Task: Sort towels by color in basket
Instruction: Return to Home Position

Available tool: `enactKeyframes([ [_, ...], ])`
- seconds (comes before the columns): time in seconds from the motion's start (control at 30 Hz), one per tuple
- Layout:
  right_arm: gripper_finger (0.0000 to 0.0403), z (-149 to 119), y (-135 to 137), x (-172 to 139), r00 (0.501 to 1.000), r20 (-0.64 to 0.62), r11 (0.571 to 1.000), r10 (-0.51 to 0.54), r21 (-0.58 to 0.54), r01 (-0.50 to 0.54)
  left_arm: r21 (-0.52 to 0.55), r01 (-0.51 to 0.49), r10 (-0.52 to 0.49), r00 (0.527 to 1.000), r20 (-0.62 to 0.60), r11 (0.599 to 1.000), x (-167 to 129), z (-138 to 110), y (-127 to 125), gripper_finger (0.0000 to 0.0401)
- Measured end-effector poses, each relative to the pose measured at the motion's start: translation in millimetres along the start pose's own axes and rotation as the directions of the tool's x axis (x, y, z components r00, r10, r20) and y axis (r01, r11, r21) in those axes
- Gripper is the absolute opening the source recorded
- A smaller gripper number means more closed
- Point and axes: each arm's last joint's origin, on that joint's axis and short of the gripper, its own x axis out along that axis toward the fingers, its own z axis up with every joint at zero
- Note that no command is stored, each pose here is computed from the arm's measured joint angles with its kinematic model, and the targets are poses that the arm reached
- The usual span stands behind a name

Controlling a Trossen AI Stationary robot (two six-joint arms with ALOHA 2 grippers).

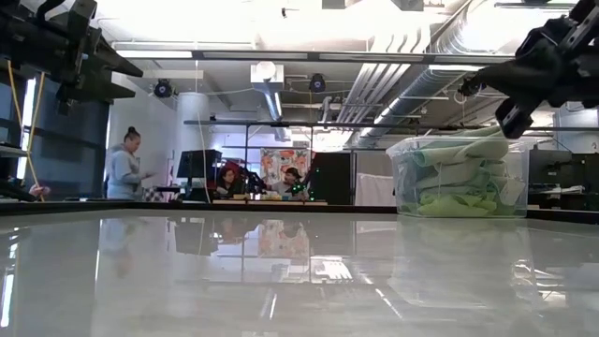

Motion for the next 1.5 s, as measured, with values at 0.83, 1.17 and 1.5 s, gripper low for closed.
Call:
enactKeyframes([
  [0.83,0.0001,2.1,-8.5,-0.4,0.996,0.019,0.995,-0.086,-0.058,0.087,0.182,0.211,-0.209,0.978,-0.028,0.961,3.8,-2.6,-9.4,0.0182],
  [1.17,0.0,1.9,-8.6,-0.4,0.996,0.017,0.994,-0.087,-0.058,0.088,0.365,0.427,-0.481,0.875,0.066,0.827,23.9,-42.3,-7.1,0.0151],
  [1.5,0.0,1.9,-8.6,-0.3,0.996,0.017,0.994,-0.087,-0.058,0.088,0.587,0.603,-0.597,0.766,-0.237,0.54,23.4,-61.3,-4.9,0.0077],
])
